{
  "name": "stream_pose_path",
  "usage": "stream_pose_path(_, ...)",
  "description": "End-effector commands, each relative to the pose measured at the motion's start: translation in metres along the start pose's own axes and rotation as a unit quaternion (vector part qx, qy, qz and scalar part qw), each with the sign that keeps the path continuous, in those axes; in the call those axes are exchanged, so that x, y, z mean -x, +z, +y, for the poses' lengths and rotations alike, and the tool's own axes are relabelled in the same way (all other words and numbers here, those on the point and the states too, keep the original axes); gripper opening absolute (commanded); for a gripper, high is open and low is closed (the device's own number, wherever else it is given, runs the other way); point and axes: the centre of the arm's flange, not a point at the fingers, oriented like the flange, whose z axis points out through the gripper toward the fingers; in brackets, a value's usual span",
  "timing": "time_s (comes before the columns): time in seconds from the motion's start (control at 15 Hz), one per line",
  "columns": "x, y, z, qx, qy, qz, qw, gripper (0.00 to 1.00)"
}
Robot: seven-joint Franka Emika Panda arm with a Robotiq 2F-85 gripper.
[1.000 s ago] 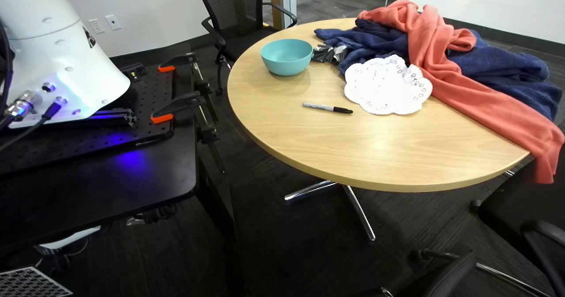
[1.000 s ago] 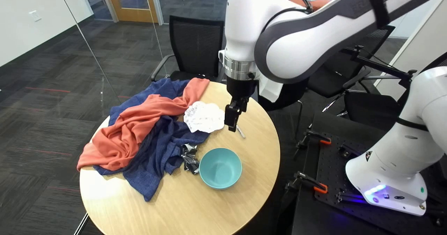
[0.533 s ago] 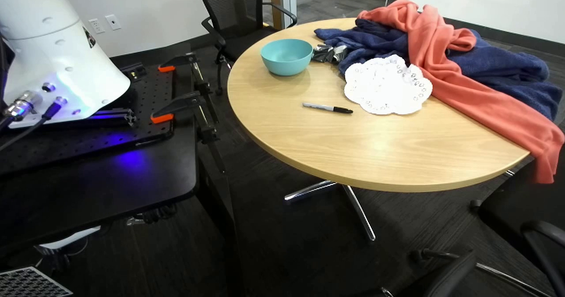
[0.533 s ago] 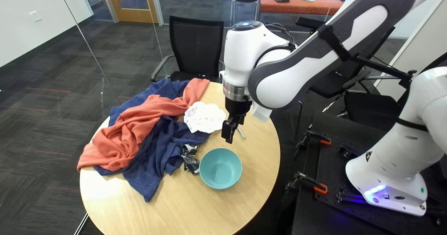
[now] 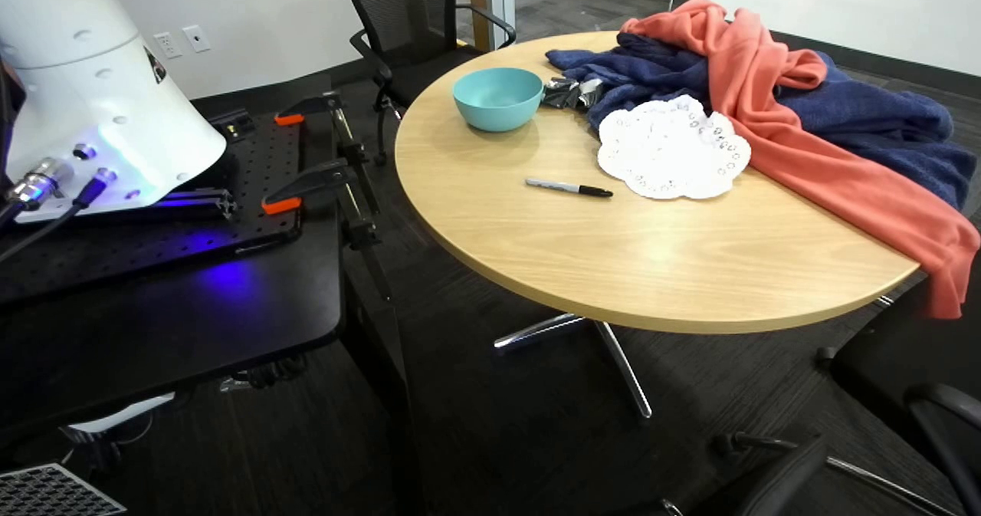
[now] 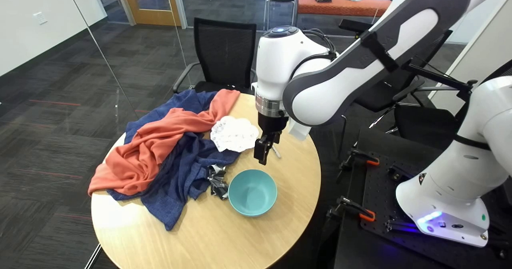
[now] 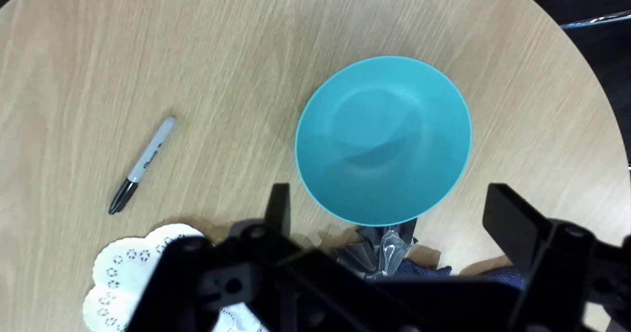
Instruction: Move the bowl to the right
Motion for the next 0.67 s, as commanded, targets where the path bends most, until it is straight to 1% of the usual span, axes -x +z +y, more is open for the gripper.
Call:
stream_pose_path(0.0,-0.012,0.012,0.010,-0.011,0.014,0.006,0.9998,1.00)
stream_pose_path(0.6,-0.033,0.075,0.036,-0.014,0.031,0.021,0.9992,1.00)
